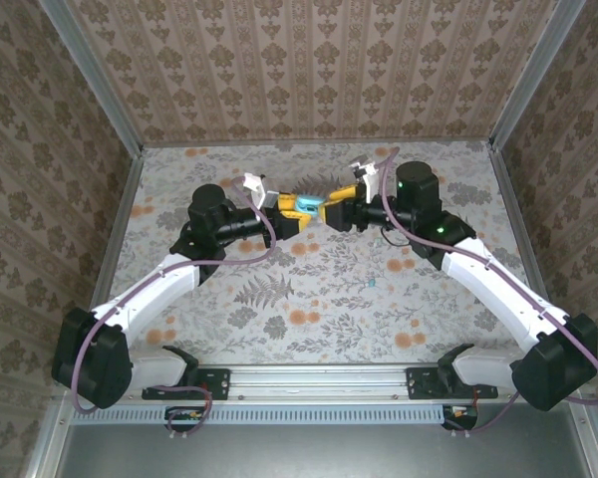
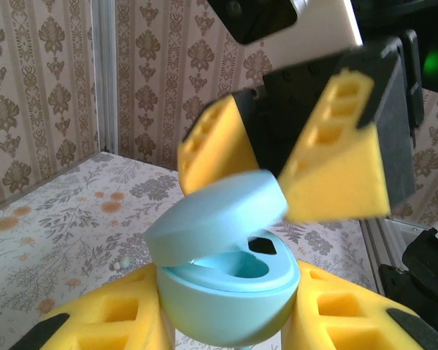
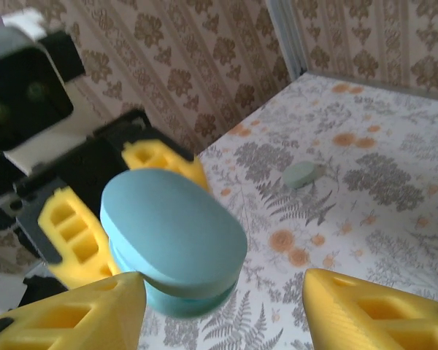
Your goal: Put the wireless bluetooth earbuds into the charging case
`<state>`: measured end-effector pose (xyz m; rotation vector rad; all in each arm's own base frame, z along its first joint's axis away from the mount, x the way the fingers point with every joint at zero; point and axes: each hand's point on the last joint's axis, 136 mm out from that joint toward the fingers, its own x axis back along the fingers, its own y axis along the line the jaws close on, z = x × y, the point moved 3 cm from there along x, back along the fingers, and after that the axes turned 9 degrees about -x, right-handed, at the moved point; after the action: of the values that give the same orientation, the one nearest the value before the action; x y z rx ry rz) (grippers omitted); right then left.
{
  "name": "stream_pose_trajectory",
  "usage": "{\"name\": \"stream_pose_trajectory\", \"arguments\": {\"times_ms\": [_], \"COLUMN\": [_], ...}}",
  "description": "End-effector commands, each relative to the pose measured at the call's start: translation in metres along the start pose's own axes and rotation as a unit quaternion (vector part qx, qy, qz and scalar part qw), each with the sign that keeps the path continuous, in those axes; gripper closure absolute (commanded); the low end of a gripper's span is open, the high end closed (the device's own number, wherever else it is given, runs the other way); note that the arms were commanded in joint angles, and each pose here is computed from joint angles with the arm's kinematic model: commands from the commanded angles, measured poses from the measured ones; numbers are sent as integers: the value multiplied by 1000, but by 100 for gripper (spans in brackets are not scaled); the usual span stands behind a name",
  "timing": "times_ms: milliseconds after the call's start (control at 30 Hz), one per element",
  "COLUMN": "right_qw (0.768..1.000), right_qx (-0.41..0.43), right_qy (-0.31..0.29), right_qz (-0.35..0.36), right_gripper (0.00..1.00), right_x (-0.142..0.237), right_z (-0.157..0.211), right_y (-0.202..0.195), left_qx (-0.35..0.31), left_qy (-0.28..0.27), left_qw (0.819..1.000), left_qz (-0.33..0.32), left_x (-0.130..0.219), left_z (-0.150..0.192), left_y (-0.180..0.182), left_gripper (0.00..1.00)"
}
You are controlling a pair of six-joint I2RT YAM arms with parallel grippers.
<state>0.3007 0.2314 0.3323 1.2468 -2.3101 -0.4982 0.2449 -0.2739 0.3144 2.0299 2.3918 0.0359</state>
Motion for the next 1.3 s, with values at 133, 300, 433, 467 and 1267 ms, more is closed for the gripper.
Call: {"name": "stream_pose_trajectory", "arguments": {"times_ms": [133,300,433,467,1267], "right_qw": [998,996,994,995,781], "right_qx": [-18,-66,-92,-89,-429], "right_qy": [-36,-31,-33,-35,178], "right_qz": [47,59,41,33,418], "right_gripper": [40,40,38,38,54], "right_x": [-4,-3,10,15,75], "right_z": [-26,-37,-46,-48,183], "right_y": [-14,-12,6,13,-161], "left_qx": [-21,-20,-20,-20,-21], "left_qy": [-23,-32,-42,-47,-64], "left_qw": [999,999,999,998,997], "left_qz": [34,4,-23,-29,-48], "left_x": [2,3,5,5,4], "left_z": [-13,-12,-10,-10,-12], "left_y": [-18,-12,-6,-4,4], "left_gripper": [74,73,74,74,74]}}
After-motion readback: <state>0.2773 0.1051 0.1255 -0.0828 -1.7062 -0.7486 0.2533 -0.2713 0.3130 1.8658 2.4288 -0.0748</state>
